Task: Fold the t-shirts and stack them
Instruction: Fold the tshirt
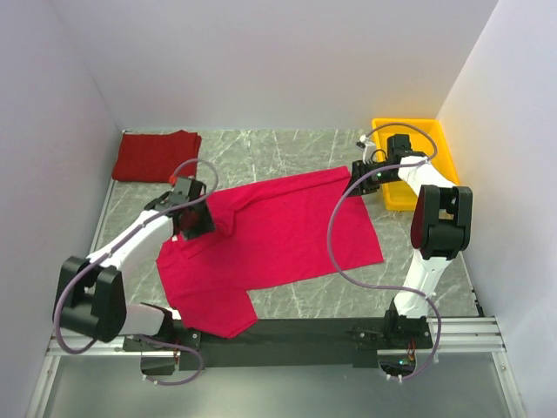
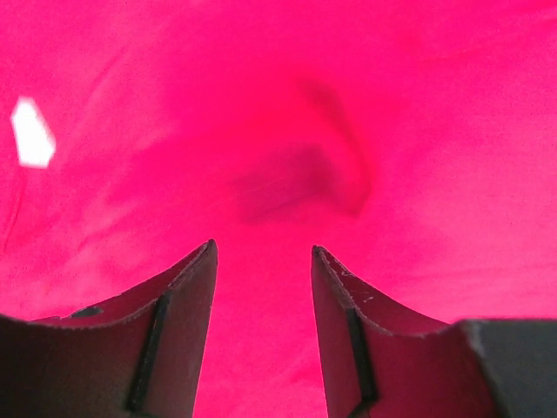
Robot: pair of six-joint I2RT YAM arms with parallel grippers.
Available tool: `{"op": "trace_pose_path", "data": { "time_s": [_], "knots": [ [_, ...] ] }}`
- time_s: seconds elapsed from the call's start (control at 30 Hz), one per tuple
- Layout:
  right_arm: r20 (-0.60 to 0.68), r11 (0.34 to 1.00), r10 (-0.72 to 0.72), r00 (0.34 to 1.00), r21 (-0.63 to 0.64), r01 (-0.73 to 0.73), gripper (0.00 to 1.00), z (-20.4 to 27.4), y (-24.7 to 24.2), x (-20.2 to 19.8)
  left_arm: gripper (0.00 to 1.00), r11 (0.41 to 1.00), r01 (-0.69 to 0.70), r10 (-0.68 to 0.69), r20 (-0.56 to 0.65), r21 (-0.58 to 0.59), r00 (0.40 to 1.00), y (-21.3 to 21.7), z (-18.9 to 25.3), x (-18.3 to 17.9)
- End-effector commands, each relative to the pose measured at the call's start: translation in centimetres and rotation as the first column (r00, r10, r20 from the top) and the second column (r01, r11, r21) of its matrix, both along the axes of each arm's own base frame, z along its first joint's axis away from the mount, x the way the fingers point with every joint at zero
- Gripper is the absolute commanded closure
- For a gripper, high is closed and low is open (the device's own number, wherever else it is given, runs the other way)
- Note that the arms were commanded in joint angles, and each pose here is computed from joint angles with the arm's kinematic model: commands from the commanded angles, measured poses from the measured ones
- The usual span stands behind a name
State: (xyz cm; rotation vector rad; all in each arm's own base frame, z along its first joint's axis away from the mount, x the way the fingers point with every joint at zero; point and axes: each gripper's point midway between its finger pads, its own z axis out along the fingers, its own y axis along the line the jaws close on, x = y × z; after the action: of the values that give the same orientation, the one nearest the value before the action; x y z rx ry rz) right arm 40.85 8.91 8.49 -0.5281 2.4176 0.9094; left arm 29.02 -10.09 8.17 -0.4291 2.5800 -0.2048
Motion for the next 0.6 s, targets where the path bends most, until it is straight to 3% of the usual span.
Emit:
{"op": "trace_pose_path", "data": {
  "time_s": [0.0,0.27,0.57],
  "knots": [
    [0.081,1.000,0.014,0.997,0.008,-0.015,0.59,2.6,0.3,0.4,0.48,0.973,-0.228,0.225,-0.083,-0.037,0.971,2.3,-0.9,-3.2],
    [0.071,1.000,0.010,0.997,0.023,-0.011,0.59,2.2,0.5,0.3,0.48,0.826,-0.555,0.535,-0.177,-0.097,0.826,5.9,-2.7,-7.2],
    [0.070,1.000,0.010,0.997,0.021,-0.011,0.59,2.3,0.4,0.2,0.51,0.800,-0.596,0.575,-0.187,-0.077,0.796,7.2,-4.0,-5.9]
  ]
}}
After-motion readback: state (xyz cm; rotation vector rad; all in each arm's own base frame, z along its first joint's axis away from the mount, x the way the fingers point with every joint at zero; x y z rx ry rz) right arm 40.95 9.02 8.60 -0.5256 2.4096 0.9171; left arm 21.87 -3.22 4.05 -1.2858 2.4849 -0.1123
